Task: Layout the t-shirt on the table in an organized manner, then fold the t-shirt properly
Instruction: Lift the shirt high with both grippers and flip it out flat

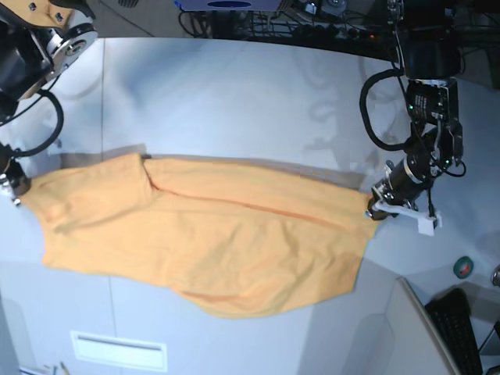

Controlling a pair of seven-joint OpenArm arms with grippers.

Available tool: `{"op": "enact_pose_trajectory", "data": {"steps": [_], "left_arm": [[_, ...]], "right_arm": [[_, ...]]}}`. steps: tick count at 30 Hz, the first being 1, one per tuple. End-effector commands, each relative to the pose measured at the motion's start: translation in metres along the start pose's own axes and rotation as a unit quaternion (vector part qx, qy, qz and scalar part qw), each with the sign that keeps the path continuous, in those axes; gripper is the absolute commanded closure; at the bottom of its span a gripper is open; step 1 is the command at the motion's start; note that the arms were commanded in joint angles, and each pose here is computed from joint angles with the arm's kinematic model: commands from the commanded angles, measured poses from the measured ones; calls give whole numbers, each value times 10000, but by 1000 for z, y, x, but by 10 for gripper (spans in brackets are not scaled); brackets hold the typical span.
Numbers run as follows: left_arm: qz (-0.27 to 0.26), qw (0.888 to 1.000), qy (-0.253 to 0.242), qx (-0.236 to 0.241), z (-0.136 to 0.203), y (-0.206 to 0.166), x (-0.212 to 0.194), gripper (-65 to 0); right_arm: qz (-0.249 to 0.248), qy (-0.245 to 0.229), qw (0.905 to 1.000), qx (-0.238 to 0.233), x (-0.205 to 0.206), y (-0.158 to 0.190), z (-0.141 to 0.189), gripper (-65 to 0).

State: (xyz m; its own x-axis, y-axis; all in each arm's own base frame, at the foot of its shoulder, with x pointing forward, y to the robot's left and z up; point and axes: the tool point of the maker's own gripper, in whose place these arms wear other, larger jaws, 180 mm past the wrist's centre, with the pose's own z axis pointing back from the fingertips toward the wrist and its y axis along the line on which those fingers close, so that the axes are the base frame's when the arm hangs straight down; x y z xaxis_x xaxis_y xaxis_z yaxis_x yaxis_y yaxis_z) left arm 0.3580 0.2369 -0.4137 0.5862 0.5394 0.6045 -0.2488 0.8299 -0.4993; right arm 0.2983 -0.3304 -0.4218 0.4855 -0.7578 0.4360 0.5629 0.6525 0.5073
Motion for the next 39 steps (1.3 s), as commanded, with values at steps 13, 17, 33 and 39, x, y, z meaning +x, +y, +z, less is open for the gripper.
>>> {"op": "enact_pose_trajectory", "data": {"steps": [13,17,33,39], "left_arm": [[-384,9925,-955,-666,25,-97,141,0],[-268,9941,-887,-557,16,-89,153,0],[-142,9962,-747,-434,9,-77,151,0],[-314,9901,-1143,-753,18,-115,193,0]], "right_arm": [[1103,-726,9910,234,109,108,44,0],[759,-803,9936,237,134,115,46,0],[469,-158,9987,85,136,95,34,0],[787,-902,9921,380,173,122,48,0]]}}
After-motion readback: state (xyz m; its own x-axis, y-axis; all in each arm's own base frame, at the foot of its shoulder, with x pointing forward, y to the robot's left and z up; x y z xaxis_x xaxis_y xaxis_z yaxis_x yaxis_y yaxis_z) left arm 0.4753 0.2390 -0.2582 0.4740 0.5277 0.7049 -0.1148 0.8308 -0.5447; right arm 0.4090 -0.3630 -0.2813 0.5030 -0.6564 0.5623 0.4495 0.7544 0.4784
